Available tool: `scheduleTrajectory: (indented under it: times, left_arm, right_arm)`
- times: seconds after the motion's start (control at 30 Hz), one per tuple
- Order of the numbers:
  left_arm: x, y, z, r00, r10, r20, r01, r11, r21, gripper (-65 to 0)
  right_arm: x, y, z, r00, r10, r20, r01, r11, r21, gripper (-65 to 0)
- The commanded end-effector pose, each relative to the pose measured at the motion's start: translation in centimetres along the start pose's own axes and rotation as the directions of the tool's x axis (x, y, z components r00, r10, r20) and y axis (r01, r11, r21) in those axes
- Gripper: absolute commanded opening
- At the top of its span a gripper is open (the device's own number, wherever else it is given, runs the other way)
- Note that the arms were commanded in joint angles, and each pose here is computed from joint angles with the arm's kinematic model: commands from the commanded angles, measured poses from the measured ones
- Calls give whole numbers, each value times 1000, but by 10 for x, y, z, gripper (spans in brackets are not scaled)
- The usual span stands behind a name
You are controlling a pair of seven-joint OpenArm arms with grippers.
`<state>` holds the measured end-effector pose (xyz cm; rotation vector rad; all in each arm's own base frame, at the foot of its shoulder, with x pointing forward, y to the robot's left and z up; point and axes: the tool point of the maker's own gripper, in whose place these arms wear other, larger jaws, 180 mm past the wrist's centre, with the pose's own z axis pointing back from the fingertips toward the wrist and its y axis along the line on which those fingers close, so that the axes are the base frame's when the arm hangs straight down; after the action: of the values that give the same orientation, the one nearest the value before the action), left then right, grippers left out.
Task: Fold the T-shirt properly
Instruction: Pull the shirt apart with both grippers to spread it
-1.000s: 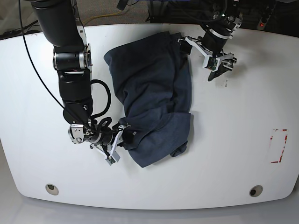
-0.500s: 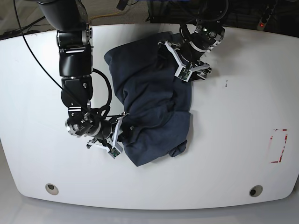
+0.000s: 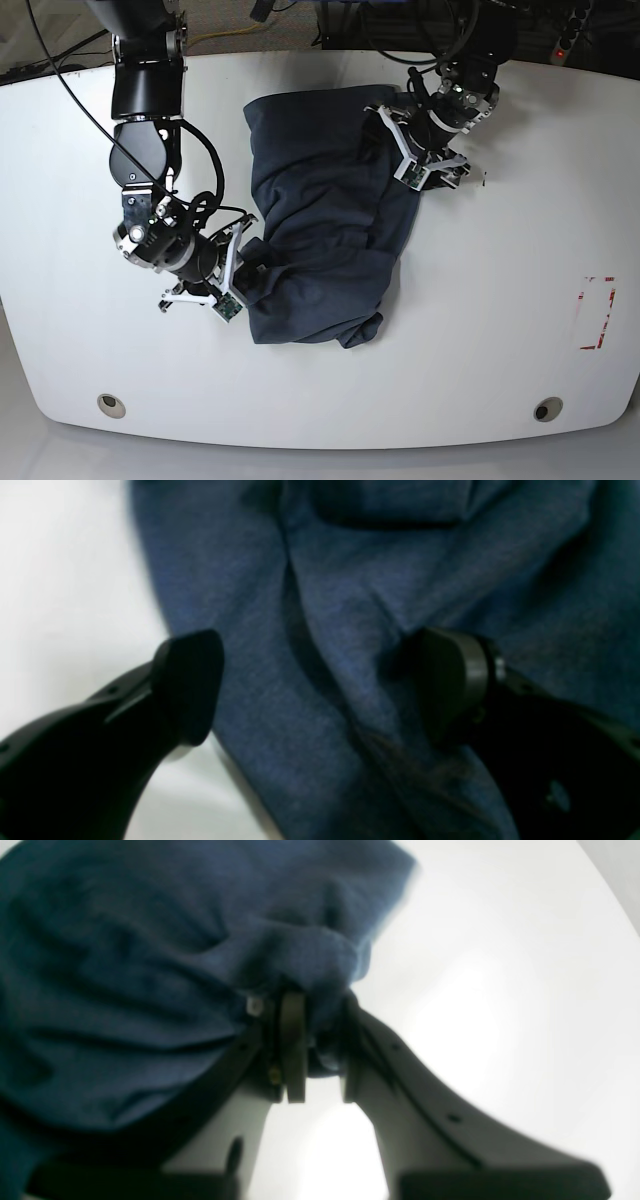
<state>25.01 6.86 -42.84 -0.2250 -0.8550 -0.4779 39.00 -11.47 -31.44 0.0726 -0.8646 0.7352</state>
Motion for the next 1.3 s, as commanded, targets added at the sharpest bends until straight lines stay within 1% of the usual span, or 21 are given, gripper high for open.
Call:
scheduleTrajectory:
  times: [0.0,0.1,0.3,0.4,0.5,0.57,0.67,0.73,0.8,0.87,0.97,1.27]
  left_arm:
    - [-16,31,7,997,-28,-78,34,997,75,-63]
    - [-18,56,12,995,-47,-89,57,991,119,-8]
    - [-2,99,17,993,-88,-80,102,976,190,-1]
    - [9,112,17,991,-111,-69,123,970,210,0]
    - [20,124,18,989,-135,-56,144,962,230,0]
    - [28,133,20,987,-153,-51,161,956,244,0]
    - [36,143,23,983,-177,-47,183,948,260,0]
    - [40,146,25,981,-188,-42,193,945,265,0]
    - [41,147,25,981,-190,-41,194,944,265,0]
    - [41,147,25,981,-191,-40,195,944,266,0]
    - [40,146,26,981,-190,-42,194,945,264,0]
    - [42,143,26,981,-190,-34,192,946,261,0]
  right_arm:
    - [4,-21,16,1000,-8,26,10,998,-69,-564]
    - [-11,-21,22,999,-32,10,32,996,-81,-564]
    - [-43,0,22,997,-59,-49,56,997,-47,-561]
    - [-55,10,21,995,-68,-74,66,997,-29,-550]
    - [-63,17,21,993,-74,-89,73,997,-17,-466]
    - [-60,19,27,995,-60,-77,58,998,-23,-368]
    - [-53,25,38,998,-35,-51,34,999,-32,-246]
    - [-46,29,44,999,-15,-29,13,999,-37,-185]
    - [-39,31,48,1000,-2,-11,1,999,-41,-152]
    - [-37,32,49,1000,-1,-8,1,999,-43,-152]
    - [-43,31,47,999,-8,-33,7,999,-39,-152]
    - [-63,23,20,992,-73,-103,73,997,-2,-151]
